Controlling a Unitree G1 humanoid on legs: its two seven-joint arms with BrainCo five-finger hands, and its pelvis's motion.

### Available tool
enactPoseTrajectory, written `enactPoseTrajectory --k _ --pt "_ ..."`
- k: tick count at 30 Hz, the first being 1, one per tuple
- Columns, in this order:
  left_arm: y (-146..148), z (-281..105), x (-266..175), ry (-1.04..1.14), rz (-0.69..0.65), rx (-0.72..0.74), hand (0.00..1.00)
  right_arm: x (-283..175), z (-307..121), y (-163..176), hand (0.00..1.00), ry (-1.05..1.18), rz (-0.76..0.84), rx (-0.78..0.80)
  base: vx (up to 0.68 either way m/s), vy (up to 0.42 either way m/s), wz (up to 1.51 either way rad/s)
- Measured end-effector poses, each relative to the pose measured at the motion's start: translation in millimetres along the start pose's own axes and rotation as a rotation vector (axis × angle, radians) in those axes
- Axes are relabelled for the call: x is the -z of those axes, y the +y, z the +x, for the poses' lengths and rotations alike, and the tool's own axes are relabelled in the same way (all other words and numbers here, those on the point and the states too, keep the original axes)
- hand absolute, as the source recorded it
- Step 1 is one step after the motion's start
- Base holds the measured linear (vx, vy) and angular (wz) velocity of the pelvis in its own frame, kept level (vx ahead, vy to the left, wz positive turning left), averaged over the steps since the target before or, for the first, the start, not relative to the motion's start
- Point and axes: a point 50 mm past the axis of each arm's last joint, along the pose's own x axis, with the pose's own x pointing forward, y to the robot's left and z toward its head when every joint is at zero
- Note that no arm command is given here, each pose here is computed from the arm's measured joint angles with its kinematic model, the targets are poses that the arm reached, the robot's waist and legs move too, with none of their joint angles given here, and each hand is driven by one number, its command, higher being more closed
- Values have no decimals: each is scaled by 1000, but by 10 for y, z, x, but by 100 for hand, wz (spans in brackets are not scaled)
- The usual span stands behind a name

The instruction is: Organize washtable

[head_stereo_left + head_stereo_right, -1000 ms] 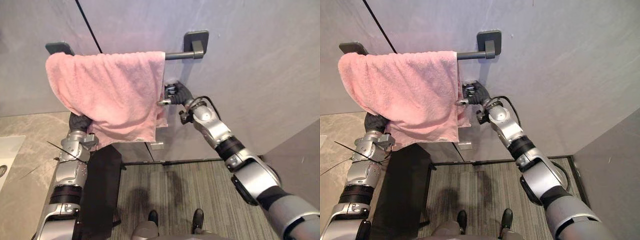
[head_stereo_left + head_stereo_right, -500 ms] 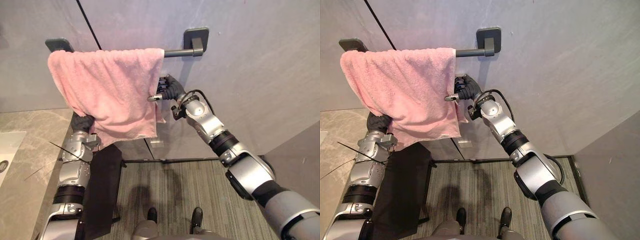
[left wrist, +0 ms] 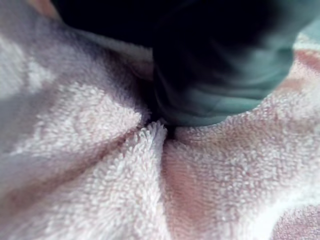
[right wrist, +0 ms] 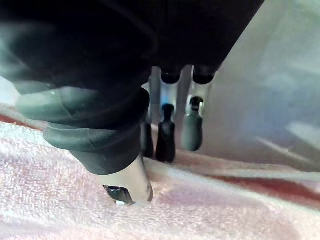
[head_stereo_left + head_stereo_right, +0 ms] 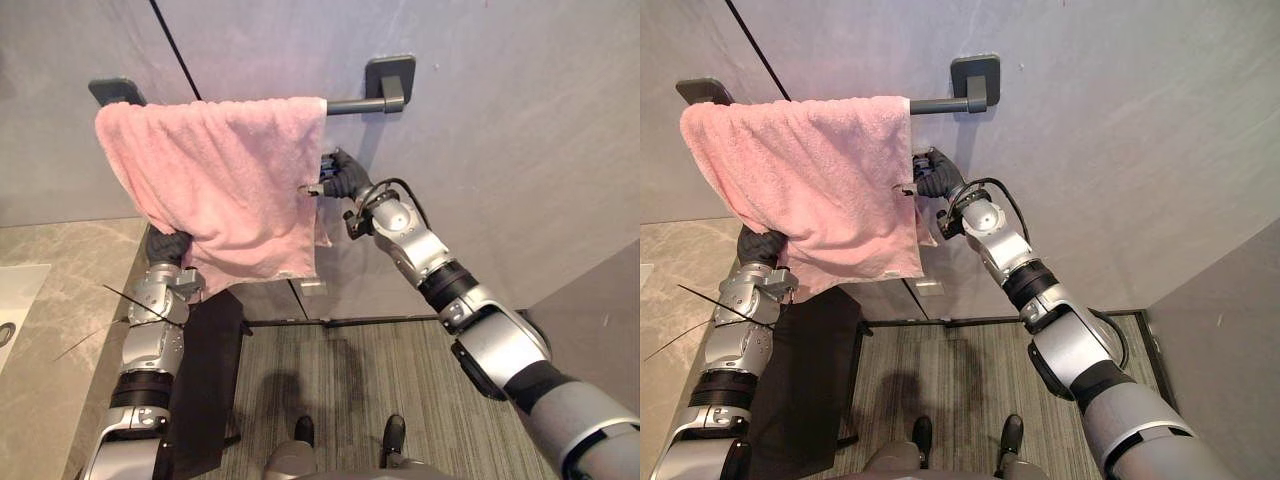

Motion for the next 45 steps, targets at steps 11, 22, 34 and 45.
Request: enactPoseTrajectory --k 11,22,34,45 --pt "-33 49 -60 -21 -5 5 100 127 -91 -199 100 23 46 105 0 0 0" --pt "-48 59 -64 -23 3 -4 100 199 -226 -420 100 22 74 178 0 2 -3" --pt "-132 126 -19 6 -14 -4 100 208 -264 -467 100 19 73 189 -1 9 -3" --pt "-94 173 98 65 -14 -35 100 164 -270 -489 100 2 63 188 0 0 0"
